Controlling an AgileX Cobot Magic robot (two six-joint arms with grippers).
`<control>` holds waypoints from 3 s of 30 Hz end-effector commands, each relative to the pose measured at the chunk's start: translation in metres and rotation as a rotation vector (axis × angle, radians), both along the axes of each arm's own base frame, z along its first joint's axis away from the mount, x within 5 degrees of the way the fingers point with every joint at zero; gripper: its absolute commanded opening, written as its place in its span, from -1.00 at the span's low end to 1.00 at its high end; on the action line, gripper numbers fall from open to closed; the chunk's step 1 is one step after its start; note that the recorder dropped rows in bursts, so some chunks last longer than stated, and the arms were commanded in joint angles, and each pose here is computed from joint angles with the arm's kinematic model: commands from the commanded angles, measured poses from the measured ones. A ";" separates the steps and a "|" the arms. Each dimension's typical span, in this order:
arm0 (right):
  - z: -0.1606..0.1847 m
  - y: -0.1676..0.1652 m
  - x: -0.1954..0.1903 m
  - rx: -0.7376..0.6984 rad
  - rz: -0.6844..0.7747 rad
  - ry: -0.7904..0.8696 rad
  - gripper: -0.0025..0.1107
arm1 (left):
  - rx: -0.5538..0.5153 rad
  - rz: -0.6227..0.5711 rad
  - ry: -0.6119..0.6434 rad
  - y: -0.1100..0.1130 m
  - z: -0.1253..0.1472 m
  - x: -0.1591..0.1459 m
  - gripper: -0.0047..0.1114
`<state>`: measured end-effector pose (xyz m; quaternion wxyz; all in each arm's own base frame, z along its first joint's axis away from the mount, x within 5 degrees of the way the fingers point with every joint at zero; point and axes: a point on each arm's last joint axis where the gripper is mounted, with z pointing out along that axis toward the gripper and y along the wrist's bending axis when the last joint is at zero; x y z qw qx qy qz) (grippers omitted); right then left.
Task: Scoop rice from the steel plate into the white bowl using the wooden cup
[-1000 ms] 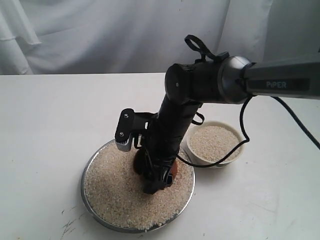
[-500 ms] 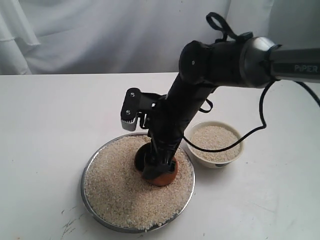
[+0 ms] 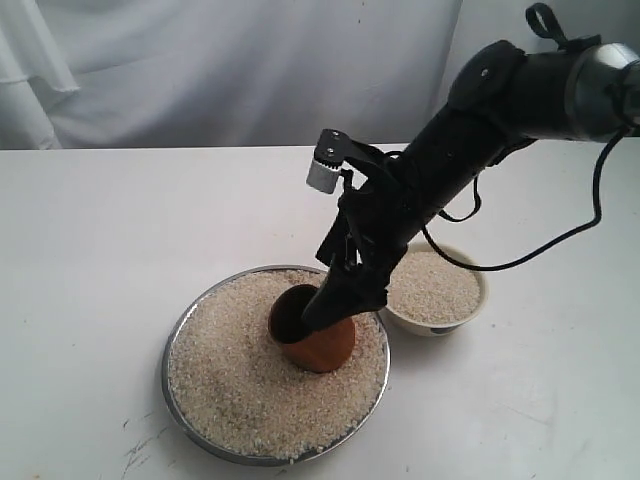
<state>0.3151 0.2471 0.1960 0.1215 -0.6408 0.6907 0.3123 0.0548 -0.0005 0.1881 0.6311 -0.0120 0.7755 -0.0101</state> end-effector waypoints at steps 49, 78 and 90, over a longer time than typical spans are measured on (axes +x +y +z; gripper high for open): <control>-0.034 -0.004 -0.008 0.056 -0.112 -0.072 -0.18 | -0.004 -0.001 -0.007 0.000 -0.001 0.000 -0.92; -0.070 0.026 -0.018 0.013 -0.182 -0.012 0.30 | -0.004 -0.001 -0.007 0.000 -0.001 0.000 -0.92; -0.075 0.027 -0.019 0.007 -0.188 0.005 0.59 | -0.004 -0.001 -0.007 0.000 -0.001 0.000 -0.92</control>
